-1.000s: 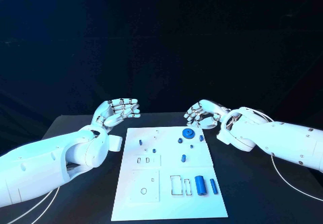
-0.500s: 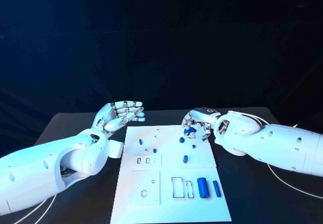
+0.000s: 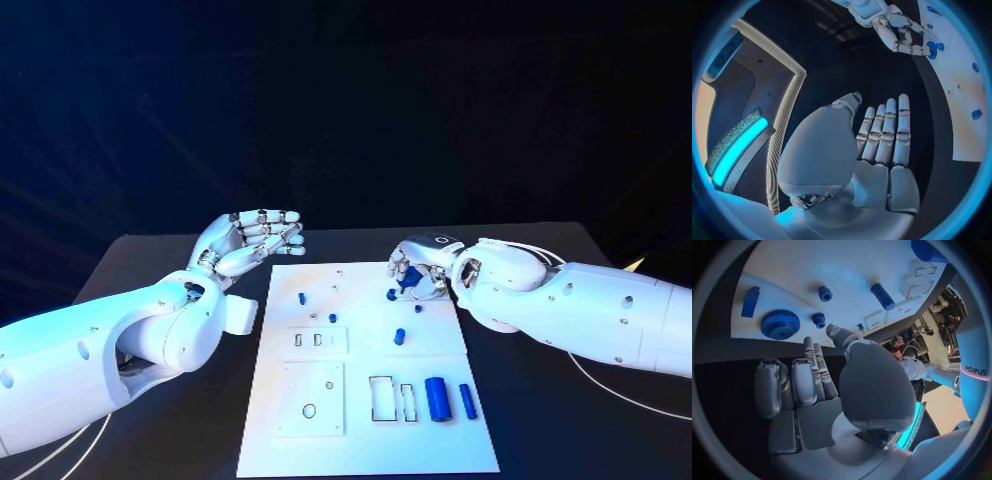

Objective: Assemble the parts on the task board

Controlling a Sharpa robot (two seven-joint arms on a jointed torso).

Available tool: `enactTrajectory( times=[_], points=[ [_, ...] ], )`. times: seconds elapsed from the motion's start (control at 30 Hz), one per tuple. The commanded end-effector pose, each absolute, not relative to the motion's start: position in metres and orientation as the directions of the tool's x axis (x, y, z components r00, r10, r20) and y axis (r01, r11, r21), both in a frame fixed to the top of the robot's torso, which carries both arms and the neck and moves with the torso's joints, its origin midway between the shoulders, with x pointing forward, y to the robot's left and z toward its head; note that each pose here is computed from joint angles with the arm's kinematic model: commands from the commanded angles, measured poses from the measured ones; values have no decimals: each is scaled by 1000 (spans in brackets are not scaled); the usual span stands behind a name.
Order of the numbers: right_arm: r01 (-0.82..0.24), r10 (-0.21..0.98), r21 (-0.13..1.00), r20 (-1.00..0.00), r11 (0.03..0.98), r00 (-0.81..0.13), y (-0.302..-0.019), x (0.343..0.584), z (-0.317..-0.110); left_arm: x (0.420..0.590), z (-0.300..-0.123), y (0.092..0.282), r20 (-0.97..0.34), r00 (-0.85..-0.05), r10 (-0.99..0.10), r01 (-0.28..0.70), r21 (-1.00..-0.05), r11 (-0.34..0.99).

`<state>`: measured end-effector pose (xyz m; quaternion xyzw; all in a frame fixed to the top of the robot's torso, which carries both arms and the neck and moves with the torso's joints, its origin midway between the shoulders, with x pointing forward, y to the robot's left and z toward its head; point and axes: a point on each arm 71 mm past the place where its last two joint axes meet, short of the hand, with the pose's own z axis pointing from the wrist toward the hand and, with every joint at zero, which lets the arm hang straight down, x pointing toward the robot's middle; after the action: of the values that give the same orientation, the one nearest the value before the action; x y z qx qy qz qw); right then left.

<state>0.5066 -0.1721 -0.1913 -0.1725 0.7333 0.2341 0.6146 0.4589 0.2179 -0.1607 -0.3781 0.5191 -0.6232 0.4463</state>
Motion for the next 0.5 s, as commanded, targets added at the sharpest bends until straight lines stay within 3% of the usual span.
enactTrajectory(
  times=[0.03,0.5],
  points=[
    [-545,-22,95,-979,833,-203,-169,506,-196,458,-158,216,8,-337,-942,171,-983,-70],
    [-531,-43,75,-978,844,-206,-163,511,-200,459,-156,216,7,-338,-941,173,-983,-69]
  ],
)
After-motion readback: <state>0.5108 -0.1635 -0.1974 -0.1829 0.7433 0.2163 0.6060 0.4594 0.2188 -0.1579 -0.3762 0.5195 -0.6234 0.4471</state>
